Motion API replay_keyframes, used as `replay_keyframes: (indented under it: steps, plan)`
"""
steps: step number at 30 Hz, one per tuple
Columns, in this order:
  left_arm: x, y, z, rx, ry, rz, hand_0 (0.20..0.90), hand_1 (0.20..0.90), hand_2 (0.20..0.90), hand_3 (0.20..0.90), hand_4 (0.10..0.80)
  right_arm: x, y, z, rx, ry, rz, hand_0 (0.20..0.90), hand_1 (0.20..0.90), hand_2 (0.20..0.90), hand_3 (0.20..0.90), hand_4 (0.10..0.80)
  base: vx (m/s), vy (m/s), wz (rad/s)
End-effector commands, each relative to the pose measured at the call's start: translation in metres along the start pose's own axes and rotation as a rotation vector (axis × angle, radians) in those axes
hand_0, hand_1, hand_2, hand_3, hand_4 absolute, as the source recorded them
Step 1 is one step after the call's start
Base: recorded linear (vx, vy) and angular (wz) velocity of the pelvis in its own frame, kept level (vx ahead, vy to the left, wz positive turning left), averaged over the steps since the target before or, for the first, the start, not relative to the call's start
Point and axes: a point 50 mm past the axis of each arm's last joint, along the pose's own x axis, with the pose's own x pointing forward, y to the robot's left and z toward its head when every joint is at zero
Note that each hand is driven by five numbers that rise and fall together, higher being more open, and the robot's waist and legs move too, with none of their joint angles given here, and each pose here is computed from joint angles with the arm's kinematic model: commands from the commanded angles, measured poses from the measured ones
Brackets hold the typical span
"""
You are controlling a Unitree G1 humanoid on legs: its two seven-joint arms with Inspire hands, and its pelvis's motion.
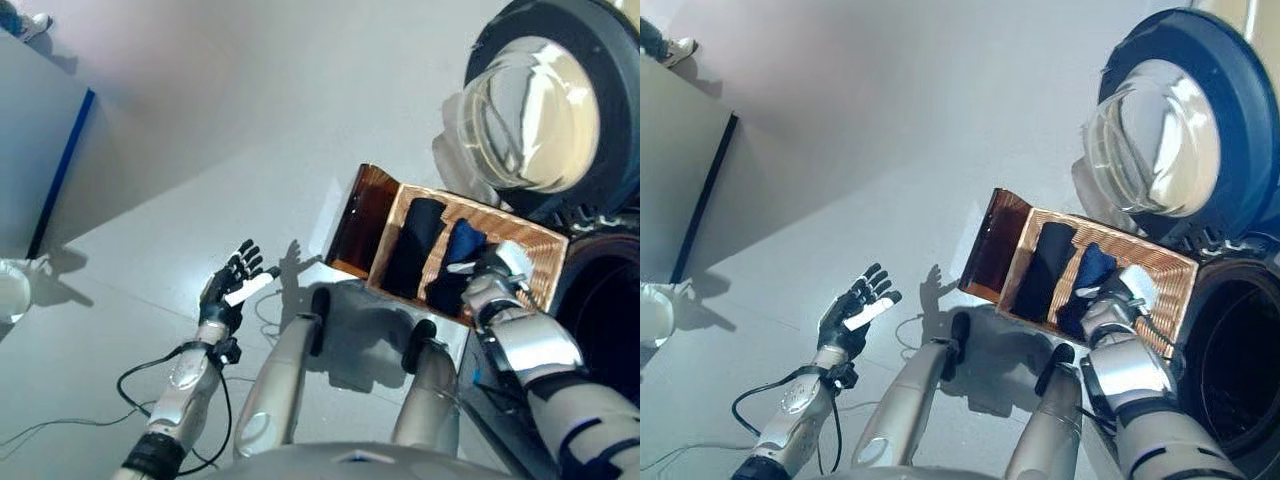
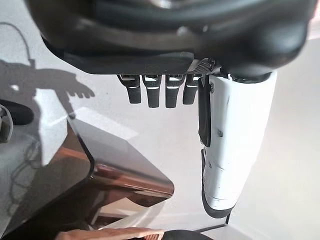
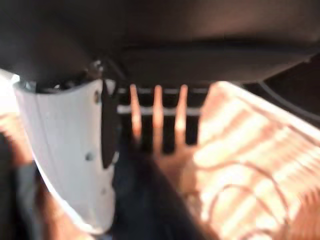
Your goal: Pick up the clothes and place them into the washing machine
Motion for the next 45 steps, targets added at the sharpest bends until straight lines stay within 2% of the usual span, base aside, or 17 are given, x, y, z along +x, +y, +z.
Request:
replay_keyframes:
  steps: [1,12,22,28,31,34,35,36,45]
  plan:
    - [-0.001,0.002,0.038,0.036,-0.174,-0.054,0.9,0.9,0.9,0.9,0.8,0.004,-0.006,-0.024,-0.057,0.087,0.03,0.2,0.2,0.2,0.2,0.3,-0.007,-0.012,0.18]
    - [-0.003,0.005,0.041,0.044,-0.18,-0.056,0.9,0.9,0.9,0.9,0.8,0.008,-0.017,-0.037,-0.086,0.107,0.005,0.2,0.2,0.2,0.2,0.3,0.0,0.0,0.01]
    - [-0.003,0.01,0.044,0.045,-0.193,-0.019,0.9,0.9,0.9,0.9,0.8,0.002,-0.001,-0.026,0.008,0.074,0.018,0.2,0.2,0.2,0.2,0.3,-0.001,0.003,-0.02]
    - [-0.003,0.022,0.045,0.044,-0.207,0.065,0.9,0.9,0.9,0.9,0.8,0.002,-0.003,-0.005,0.435,0.055,-0.024,0.2,0.2,0.2,0.2,0.3,0.005,-0.004,-0.05]
    - [-0.003,0.027,0.045,0.027,-0.226,0.125,0.9,0.9,0.9,0.9,0.8,-0.004,0.006,0.004,0.75,0.036,-0.025,0.2,0.2,0.2,0.2,0.3,0.0,0.006,-0.11]
    - [-0.007,0.036,0.044,0.011,-0.23,0.184,0.9,0.9,0.9,0.9,0.8,-0.006,0.006,0.0,1.066,0.05,-0.044,0.2,0.2,0.2,0.2,0.3,-0.005,-0.007,-0.32]
    - [-0.007,0.036,0.044,0.012,-0.228,0.184,0.9,0.9,0.9,0.9,0.8,-0.006,0.006,-0.001,1.067,0.051,-0.043,0.2,0.2,0.2,0.2,0.3,0.003,-0.014,-0.08]
    - [-0.008,0.037,0.043,-0.007,-0.233,0.195,0.9,0.9,0.9,0.9,0.8,-0.006,0.005,-0.007,1.223,0.062,-0.053,0.2,0.2,0.2,0.2,0.3,0.002,-0.005,-0.13]
    - [-0.012,0.037,0.034,-0.071,-0.21,0.201,0.9,0.9,0.9,0.9,0.8,-0.009,0.007,-0.034,1.646,0.1,-0.078,0.2,0.2,0.2,0.2,0.3,0.006,-0.011,-0.1]
